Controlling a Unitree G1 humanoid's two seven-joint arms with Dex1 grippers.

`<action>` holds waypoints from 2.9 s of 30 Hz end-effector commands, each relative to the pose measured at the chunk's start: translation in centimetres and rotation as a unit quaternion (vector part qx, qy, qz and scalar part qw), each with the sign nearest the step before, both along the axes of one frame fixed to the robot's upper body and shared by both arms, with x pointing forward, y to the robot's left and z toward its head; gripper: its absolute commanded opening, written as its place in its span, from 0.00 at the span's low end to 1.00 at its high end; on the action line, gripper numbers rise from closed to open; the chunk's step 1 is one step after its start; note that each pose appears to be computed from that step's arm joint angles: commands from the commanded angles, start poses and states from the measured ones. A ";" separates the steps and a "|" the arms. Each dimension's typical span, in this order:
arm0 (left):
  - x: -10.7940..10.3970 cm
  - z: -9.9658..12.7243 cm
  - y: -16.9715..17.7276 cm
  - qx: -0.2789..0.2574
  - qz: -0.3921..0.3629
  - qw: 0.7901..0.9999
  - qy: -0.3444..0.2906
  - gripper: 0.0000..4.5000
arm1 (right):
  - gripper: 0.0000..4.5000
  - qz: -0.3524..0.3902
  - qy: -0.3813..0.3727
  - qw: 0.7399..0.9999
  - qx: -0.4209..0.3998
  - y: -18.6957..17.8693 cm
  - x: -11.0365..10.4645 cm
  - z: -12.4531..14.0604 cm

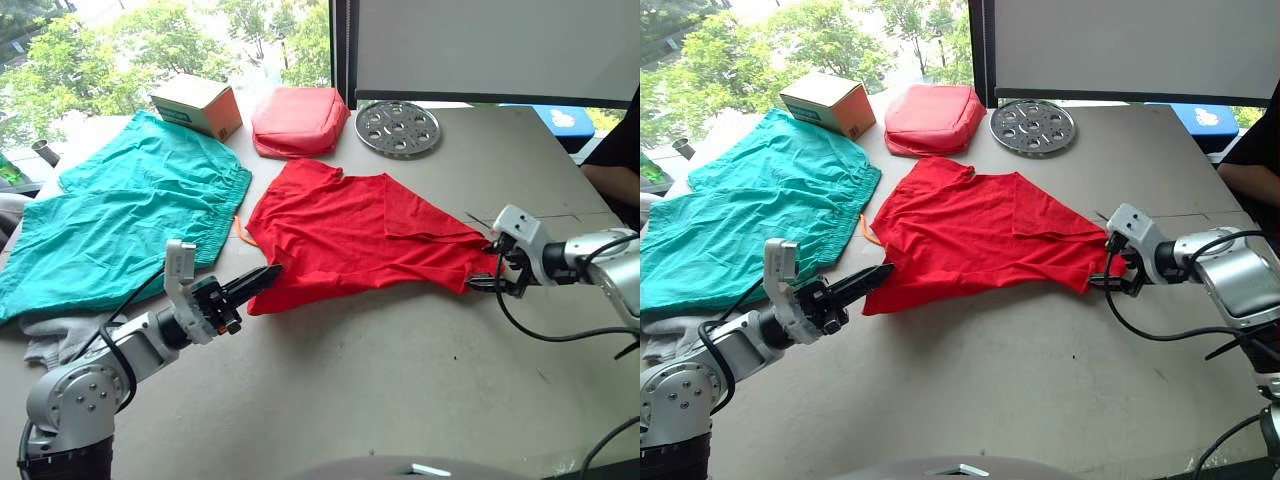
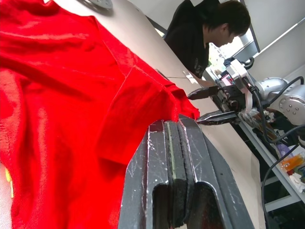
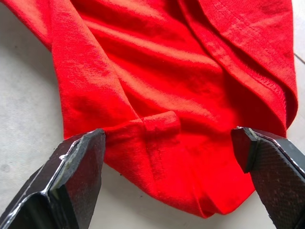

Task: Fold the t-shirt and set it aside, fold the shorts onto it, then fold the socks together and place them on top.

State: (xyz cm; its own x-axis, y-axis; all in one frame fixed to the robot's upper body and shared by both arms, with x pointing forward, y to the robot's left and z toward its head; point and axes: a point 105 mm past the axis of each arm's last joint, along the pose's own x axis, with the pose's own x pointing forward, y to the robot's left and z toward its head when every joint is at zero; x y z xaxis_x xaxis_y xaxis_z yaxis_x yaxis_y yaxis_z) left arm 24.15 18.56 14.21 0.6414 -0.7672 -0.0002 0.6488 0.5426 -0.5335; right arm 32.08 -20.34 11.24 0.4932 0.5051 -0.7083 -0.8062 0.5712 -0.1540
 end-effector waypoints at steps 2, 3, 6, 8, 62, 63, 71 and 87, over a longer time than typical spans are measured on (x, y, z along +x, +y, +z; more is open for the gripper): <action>-0.2 0.8 -0.3 -0.001 -0.008 1.000 -0.022 0.01 | 1.00 0.035 -0.004 0.999 -0.022 0.4 0.6 0.2; -0.2 0.8 -0.3 -0.001 -0.008 1.000 -0.022 0.01 | 1.00 0.041 0.005 0.999 -0.024 0.4 0.5 0.1; -0.4 0.7 -0.3 0.001 -0.006 1.000 -0.022 0.01 | 1.00 0.054 0.030 0.998 -0.029 0.4 0.2 -0.4; -0.5 0.7 -0.3 0.001 -0.005 1.000 -0.022 0.01 | 1.00 0.058 0.035 0.997 -0.026 0.5 0.1 -0.5; -0.8 0.0 0.1 0.010 -0.004 1.000 -0.016 0.00 | 0.71 0.235 -0.068 0.953 -0.180 -1.6 -2.1 -0.5; -0.8 0.0 0.1 0.010 -0.003 1.000 -0.016 0.00 | 0.71 0.242 -0.078 0.950 -0.182 -1.4 -1.9 -0.3; -0.9 0.0 0.3 0.011 0.001 1.000 -0.016 0.00 | 0.71 0.304 -0.122 0.928 -0.179 0.2 -1.1 1.0; -1.3 -0.2 -0.1 0.011 0.002 1.000 -0.015 0.00 | 0.71 0.363 -0.076 0.904 -0.211 -0.8 -2.3 1.2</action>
